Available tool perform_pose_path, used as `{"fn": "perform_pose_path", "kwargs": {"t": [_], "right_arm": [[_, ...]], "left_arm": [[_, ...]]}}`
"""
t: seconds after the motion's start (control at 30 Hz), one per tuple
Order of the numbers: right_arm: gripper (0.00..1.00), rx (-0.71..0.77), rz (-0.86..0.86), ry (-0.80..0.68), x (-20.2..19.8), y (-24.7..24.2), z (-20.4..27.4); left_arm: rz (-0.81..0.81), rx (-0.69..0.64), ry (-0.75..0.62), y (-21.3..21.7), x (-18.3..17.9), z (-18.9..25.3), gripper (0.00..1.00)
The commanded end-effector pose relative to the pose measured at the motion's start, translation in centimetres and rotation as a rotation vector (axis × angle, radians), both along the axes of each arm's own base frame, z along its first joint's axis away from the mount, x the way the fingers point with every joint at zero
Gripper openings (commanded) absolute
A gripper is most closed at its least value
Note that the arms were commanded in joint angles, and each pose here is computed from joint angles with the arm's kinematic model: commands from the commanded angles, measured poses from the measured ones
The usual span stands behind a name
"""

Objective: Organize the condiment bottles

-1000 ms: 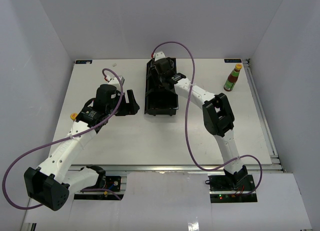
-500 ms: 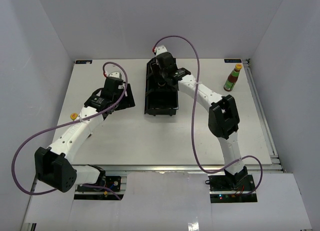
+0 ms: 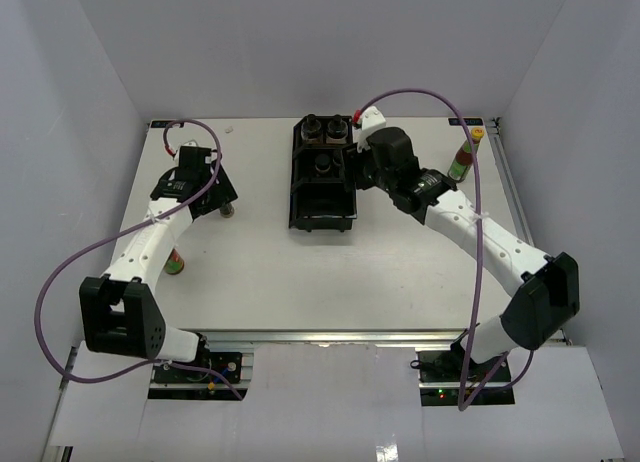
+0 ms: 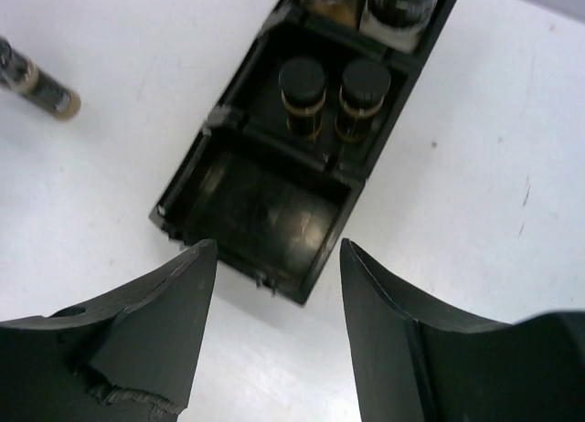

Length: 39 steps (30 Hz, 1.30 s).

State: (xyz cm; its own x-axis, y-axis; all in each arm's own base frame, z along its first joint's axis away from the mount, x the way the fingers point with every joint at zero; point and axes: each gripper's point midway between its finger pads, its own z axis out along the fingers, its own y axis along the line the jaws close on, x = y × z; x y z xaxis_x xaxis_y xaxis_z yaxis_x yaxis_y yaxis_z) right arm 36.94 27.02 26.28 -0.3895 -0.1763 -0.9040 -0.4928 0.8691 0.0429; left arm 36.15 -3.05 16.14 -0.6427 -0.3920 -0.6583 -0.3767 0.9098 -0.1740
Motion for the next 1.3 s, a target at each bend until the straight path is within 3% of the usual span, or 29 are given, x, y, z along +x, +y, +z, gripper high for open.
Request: {"fn": "perform_pose_path", "kwargs": {"t": [0.0,0.5,0.9,1.03,1.13,1.27], "right_arm": [[0.63,0.065,0.042,-0.019,-2.5,-0.8,0.4],[0.63,0.061,0.022,-0.106,-5.1,-3.9,1.0],[0.64,0.074,-0.009,-0.157,-5.3,-4.9,2.2],[0.64,0.068,-0.014,-0.154,-5.2,-5.0,1.9],[0.64,0.065,-0.015,-0.149,-5.2,-5.0,1.6],[0.65,0.065,-0.02,-0.152,-5.2,-5.2,1.6]], "left_arm": [[-0.016,-0.007,-0.044,0.0,2.6,0.5,0.87],[-0.007,0.081,0.038,0.9,7.2,-2.5,0.85],[0.0,0.103,0.101,1.2,7.4,-5.3,0.75],[0.002,0.113,0.095,1.4,7.6,-5.1,0.6],[0.004,0.13,0.09,1.7,7.8,-4.6,0.24],[-0.016,0.127,0.101,1.3,8.2,-3.9,0.03]]}}
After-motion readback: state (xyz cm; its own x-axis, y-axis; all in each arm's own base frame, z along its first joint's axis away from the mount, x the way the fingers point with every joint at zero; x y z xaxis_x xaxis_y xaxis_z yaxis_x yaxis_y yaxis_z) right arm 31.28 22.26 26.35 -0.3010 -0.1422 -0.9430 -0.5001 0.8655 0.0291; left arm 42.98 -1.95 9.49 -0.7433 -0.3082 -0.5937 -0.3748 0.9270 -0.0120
